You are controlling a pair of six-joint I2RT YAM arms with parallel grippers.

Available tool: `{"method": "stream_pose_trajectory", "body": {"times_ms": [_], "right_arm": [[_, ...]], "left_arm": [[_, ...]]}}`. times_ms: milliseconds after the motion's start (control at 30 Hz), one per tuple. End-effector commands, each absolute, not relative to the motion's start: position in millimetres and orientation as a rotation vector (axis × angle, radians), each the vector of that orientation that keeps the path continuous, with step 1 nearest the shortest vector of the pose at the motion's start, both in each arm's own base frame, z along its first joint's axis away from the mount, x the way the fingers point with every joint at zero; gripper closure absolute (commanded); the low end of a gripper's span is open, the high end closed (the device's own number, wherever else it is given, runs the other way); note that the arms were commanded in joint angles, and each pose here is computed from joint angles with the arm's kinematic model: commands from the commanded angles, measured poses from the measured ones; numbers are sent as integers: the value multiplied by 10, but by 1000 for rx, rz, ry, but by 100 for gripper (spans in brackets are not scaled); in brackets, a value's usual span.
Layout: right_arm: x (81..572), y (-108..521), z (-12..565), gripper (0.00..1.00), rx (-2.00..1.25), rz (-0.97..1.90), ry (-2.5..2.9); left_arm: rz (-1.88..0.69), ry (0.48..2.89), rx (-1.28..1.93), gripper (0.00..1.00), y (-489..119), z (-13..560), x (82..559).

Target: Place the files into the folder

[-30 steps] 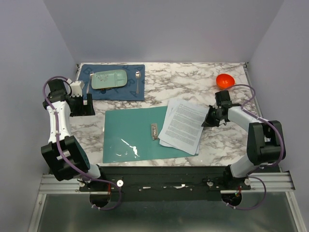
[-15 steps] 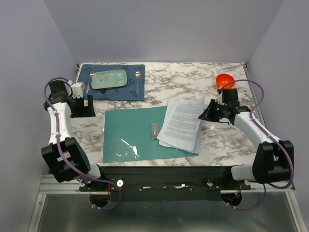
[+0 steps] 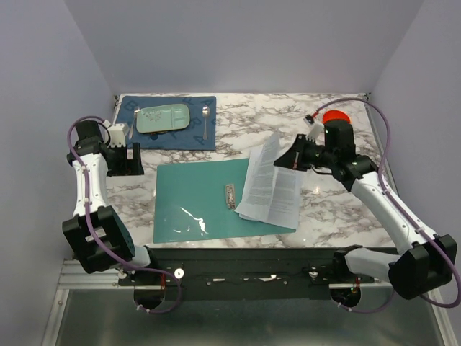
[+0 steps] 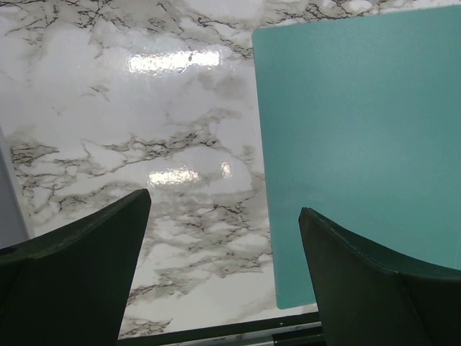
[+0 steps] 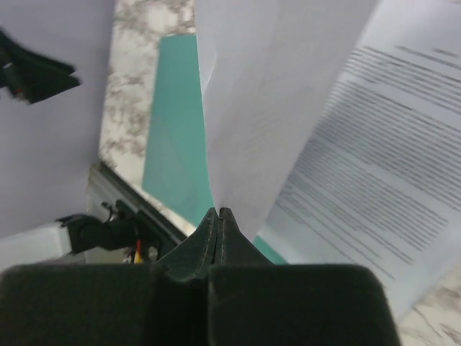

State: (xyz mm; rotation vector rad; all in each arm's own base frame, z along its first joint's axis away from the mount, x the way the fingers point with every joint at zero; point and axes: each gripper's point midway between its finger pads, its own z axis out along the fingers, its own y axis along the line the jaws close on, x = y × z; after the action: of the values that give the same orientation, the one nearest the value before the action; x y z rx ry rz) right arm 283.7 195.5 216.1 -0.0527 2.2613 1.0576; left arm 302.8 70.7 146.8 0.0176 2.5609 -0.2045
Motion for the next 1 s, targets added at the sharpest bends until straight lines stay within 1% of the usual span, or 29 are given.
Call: {"method": "stream_pose_trajectory", "body": {"times_ms": [0,67,200,267,433,700,867,967], "right_arm": [[2687,2464,2694,99,-298,1161,2148],[2666,2597,2877,99,-365,1172,2110],[2586,2827,2910,99,-479,1193,2109],[2621,2884,2863,99,-508,1184,2117],[2741,2972,2601,99,-540,1144,2182],[3009,3096,2026,99,-620,1015,2313],[3094,3152,2024,99,-703,975,2312],[3062,3197,2004,99,-747,967,2313]], "left_arm": [[-165,2573,43,1,722,1445,2968],[-164,2577,50,1,725,1418,2962],[-151,2592,60,1,745,1363,2941],[-150,2598,68,1,745,1338,2927],[-154,2610,77,1,732,1294,2886],[-143,2601,113,1,721,1312,2839],[-132,2615,128,1,737,1262,2814],[-122,2622,137,1,753,1224,2810]]}}
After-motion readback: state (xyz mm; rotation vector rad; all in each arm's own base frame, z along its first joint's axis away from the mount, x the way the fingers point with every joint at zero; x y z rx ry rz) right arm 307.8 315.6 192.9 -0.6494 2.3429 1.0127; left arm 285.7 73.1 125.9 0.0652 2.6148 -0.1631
